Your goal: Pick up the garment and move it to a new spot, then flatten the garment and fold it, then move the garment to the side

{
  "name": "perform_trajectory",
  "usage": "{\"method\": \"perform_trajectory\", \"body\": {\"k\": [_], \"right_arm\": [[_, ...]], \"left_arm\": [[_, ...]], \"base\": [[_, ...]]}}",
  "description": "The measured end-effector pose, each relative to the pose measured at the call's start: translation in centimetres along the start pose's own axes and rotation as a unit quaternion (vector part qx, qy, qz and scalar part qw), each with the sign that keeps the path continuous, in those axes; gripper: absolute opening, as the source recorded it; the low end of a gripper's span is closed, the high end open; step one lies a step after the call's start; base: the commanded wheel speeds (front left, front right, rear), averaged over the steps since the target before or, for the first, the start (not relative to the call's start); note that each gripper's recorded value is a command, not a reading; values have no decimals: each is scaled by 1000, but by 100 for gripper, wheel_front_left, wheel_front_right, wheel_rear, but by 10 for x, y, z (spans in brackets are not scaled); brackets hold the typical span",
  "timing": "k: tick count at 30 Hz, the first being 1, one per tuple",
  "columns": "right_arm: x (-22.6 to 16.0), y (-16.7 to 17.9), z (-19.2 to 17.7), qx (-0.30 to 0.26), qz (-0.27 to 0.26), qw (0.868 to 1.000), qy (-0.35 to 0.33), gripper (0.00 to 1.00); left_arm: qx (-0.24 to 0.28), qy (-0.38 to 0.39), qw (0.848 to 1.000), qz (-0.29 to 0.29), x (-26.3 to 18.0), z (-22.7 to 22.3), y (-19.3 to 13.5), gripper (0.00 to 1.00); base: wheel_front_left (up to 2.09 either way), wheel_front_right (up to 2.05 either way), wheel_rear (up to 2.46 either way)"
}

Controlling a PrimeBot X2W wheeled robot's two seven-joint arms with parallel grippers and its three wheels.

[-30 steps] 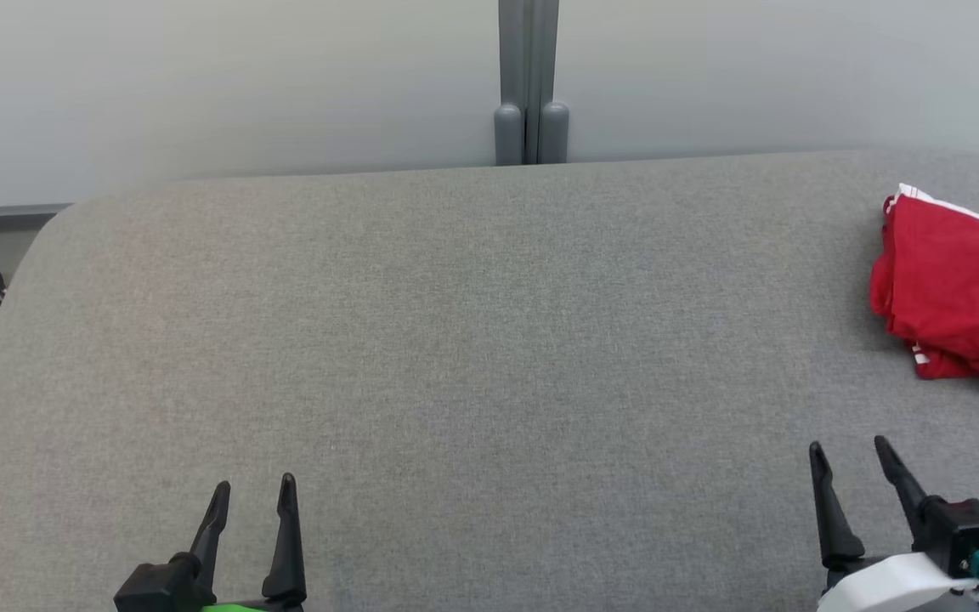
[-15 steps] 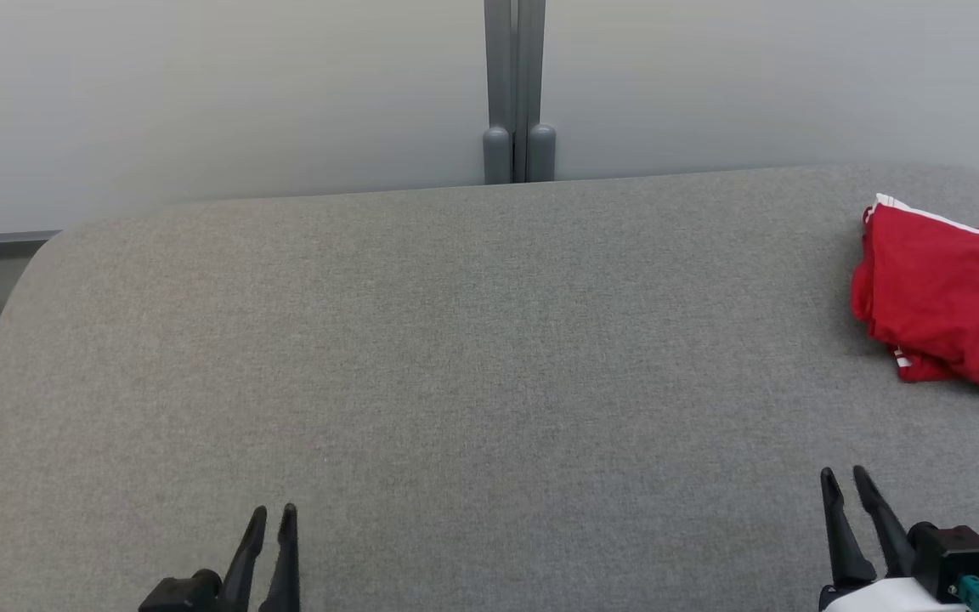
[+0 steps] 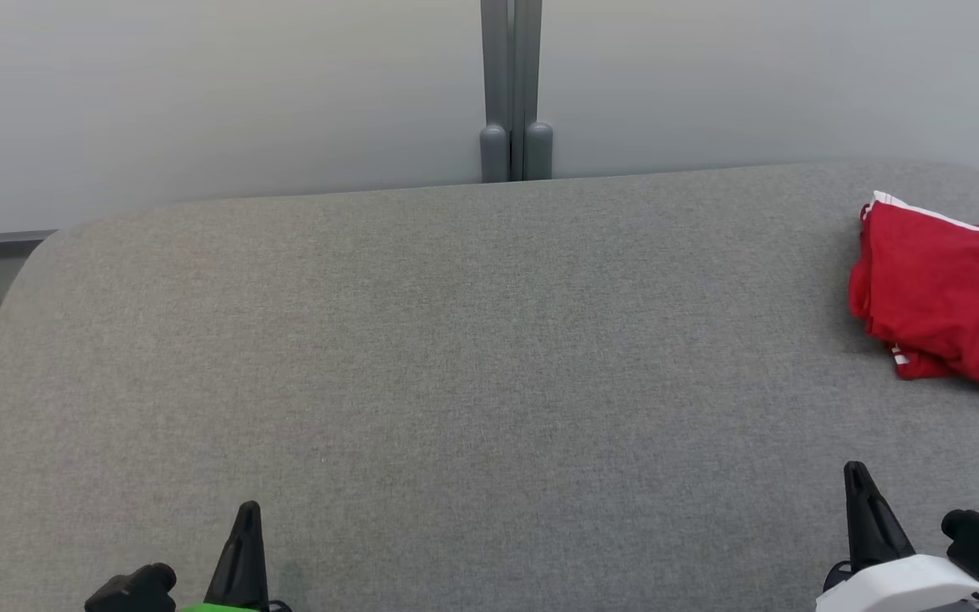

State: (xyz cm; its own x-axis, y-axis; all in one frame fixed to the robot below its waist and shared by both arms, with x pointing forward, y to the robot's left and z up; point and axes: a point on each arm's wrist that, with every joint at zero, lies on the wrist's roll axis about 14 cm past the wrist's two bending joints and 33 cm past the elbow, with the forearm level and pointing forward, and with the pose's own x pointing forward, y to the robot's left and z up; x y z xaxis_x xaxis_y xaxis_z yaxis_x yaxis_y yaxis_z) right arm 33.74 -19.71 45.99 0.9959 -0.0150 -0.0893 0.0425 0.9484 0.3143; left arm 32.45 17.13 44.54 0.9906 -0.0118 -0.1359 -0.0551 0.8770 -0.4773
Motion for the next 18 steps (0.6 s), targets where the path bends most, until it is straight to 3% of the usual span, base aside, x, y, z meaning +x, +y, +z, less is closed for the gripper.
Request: {"method": "perform_trajectory", "body": {"k": [18], "right_arm": [[11,-1,8,150,-14,989,-4,0]], "left_arm": [[-130,-8,991,15,14,15,5,0]], "base": [[0,0,0]]}}
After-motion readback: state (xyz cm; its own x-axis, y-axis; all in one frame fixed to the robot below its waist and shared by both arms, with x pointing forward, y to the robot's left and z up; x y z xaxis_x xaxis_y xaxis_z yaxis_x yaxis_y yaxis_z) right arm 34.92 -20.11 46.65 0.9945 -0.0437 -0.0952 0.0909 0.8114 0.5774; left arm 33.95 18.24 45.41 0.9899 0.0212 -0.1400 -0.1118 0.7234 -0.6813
